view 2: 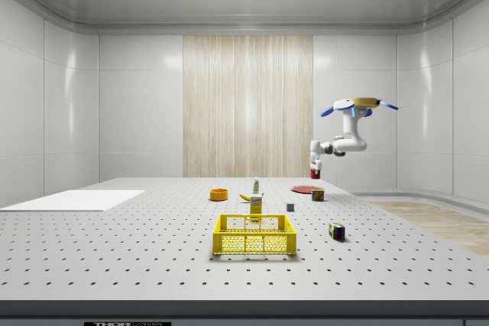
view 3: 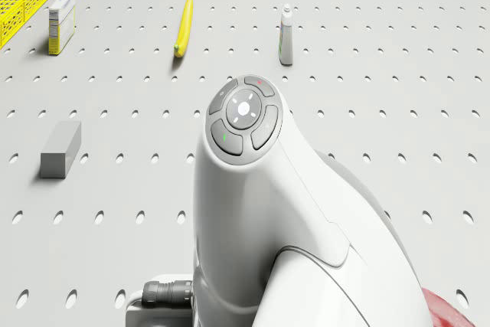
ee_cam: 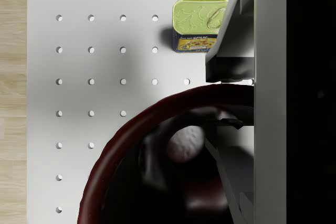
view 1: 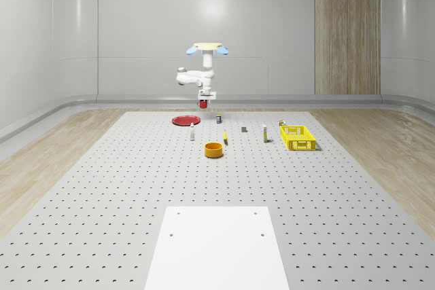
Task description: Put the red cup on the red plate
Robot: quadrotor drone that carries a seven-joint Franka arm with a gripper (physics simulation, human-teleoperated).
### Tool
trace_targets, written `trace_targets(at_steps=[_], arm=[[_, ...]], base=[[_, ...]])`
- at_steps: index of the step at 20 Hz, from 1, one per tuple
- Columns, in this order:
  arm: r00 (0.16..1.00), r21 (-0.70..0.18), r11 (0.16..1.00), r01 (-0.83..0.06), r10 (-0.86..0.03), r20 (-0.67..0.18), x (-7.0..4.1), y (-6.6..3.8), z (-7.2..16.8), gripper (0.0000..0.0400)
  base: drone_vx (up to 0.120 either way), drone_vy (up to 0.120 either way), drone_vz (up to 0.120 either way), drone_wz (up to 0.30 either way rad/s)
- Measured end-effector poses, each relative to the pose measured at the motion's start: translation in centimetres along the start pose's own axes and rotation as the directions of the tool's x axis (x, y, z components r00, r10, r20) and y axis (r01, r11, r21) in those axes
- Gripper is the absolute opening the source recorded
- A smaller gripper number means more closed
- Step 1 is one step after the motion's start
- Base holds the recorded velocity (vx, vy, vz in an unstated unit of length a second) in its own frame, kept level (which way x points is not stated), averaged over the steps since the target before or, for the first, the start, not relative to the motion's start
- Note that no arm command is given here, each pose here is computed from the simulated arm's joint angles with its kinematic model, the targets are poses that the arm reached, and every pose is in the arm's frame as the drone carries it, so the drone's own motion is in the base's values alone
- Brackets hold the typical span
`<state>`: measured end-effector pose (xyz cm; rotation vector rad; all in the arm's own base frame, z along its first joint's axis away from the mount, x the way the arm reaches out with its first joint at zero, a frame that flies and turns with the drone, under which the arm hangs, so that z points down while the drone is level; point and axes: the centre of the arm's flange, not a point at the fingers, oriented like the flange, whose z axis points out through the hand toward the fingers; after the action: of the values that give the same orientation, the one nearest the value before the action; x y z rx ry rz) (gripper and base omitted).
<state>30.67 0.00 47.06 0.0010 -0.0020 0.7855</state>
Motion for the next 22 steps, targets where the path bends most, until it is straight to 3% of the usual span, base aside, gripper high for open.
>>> trace_targets(at_steps=[8, 13, 22], arm=[[1.000, 0.000, 1.000, 0.000, 0.000, 0.000, 0.00, 0.00, 0.00, 0.0100], [1.000, 0.000, 1.000, 0.000, 0.000, 0.000, 0.00, 0.00, 0.00, 0.0100], [1.000, 0.000, 1.000, 0.000, 0.000, 0.000, 0.00, 0.00, 0.00, 0.0100]], base=[[0.000, -0.120, 0.000, 0.000], [0.096, -0.120, 0.000, 0.000], [0.000, -0.120, 0.000, 0.000]])
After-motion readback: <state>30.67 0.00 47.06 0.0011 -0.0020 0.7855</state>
